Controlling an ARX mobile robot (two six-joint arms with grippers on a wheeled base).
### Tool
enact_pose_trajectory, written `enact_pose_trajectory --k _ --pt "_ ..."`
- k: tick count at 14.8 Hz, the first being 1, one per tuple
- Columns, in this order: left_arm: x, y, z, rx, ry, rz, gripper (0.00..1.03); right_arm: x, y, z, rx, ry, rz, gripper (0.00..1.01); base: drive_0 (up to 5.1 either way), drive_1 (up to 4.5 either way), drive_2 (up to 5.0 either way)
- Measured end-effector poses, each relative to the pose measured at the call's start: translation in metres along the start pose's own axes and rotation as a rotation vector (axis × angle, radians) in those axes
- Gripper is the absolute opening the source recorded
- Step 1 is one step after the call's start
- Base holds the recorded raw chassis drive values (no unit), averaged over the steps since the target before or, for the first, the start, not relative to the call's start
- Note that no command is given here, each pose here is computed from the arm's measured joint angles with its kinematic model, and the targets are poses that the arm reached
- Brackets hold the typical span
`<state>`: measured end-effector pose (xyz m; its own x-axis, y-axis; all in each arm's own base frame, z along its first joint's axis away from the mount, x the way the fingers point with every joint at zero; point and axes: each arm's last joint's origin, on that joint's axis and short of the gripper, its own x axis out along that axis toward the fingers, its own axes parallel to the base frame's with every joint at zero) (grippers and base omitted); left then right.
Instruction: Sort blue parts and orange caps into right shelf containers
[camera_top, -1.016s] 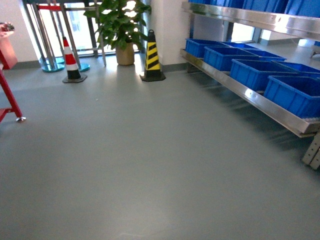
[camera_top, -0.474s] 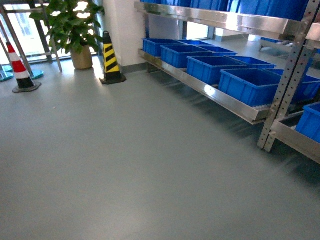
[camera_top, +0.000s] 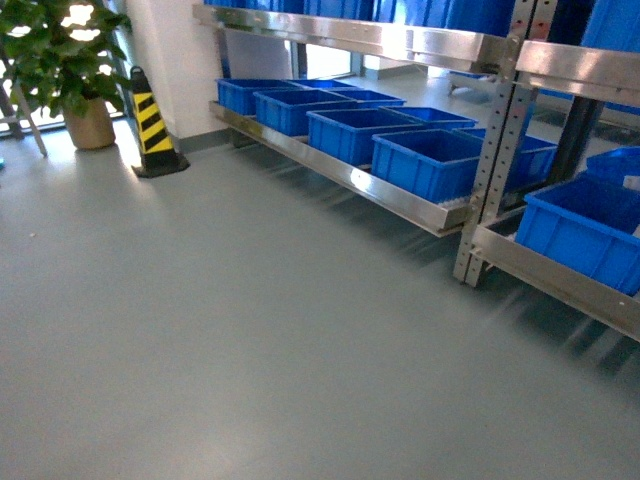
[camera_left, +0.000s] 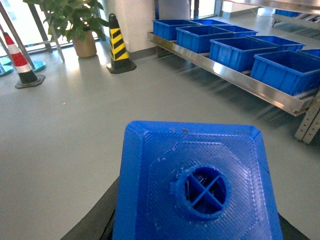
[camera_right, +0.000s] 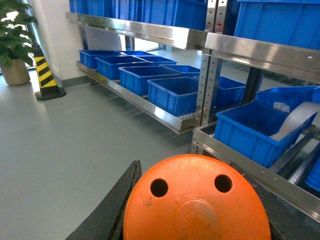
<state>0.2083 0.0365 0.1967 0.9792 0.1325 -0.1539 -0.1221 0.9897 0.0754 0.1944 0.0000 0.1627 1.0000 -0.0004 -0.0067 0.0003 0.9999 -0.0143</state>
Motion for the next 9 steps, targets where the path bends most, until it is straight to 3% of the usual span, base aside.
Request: enact_pose_trajectory --k 9 --pt "0.0000 0.0003 0.0000 0.000 0.000 0.002 0.45 0.0000 0.0000 0.0000 0.000 0.000 0.000 0.43 -1.7 -1.66 -1.7"
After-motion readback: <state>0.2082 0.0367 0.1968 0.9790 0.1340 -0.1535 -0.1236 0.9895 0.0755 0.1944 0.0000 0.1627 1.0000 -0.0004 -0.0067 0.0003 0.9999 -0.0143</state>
